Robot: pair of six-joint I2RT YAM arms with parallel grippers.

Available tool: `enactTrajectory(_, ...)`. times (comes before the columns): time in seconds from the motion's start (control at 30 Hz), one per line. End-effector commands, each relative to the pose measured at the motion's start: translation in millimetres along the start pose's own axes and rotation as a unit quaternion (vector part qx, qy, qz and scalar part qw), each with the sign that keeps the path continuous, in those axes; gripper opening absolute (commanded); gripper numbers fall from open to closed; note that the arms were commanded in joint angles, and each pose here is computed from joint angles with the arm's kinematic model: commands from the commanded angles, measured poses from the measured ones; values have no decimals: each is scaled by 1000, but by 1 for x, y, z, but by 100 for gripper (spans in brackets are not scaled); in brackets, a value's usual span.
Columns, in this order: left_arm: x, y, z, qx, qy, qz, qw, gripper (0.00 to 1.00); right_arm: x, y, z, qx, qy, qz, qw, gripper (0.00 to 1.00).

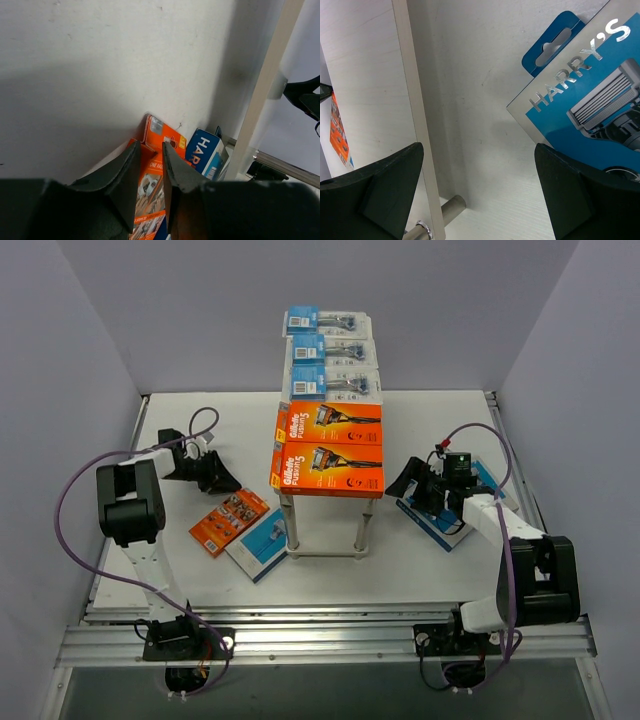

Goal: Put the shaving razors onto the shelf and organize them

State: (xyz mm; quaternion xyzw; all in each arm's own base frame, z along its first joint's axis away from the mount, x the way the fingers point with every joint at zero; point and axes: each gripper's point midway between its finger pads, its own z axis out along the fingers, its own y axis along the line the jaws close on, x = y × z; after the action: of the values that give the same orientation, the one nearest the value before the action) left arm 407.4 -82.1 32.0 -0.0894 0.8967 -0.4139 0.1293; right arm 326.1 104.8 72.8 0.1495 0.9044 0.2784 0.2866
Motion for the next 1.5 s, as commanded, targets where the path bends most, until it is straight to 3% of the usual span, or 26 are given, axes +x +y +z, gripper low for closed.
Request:
enactTrajectory(0.0,-6,-32,-12,37,-21,41,998,32,0,3,1,-5,-1,-10,1000,88)
enactTrajectory(0.43,14,-42,-16,14,-10,54,998,31,2,7,0,-11,0,-14,1000,88)
enactTrajectory(0.47,14,-42,-16,9,-11,55,998,37,2,7,0,-11,0,-16,1000,88)
enactTrajectory(0.73,2,-46,-38,-50,-57,80,994,50,-6,1,-11,28,-27,-16,999,85)
enactTrajectory(0.83,-4,-41,-49,-86,-85,83,989,52,-11,-8,-23,56,-53,6,997,79)
enactTrajectory(0.93,-6,-35,-57,-121,-107,86,983,54,-6,-11,-35,70,-64,22,995,63)
enactTrajectory(0.97,-7,-33,-59,-129,-111,85,982,54,-2,-15,-37,78,-63,26,995,50)
enactTrajectory(1.07,-4,-24,-63,-155,-119,83,977,55,5,-2,-46,62,-68,20,996,27)
enactTrajectory(1.2,-1,-20,-63,-164,-115,77,977,56,37,15,-56,51,-56,7,997,8)
enactTrajectory(1.33,-5,-18,-66,-173,-120,68,975,56,64,26,-70,37,-68,-2,997,0)
enactTrajectory(1.47,-7,-18,-70,-183,-122,64,973,57,93,36,-83,5,-66,-7,998,0)
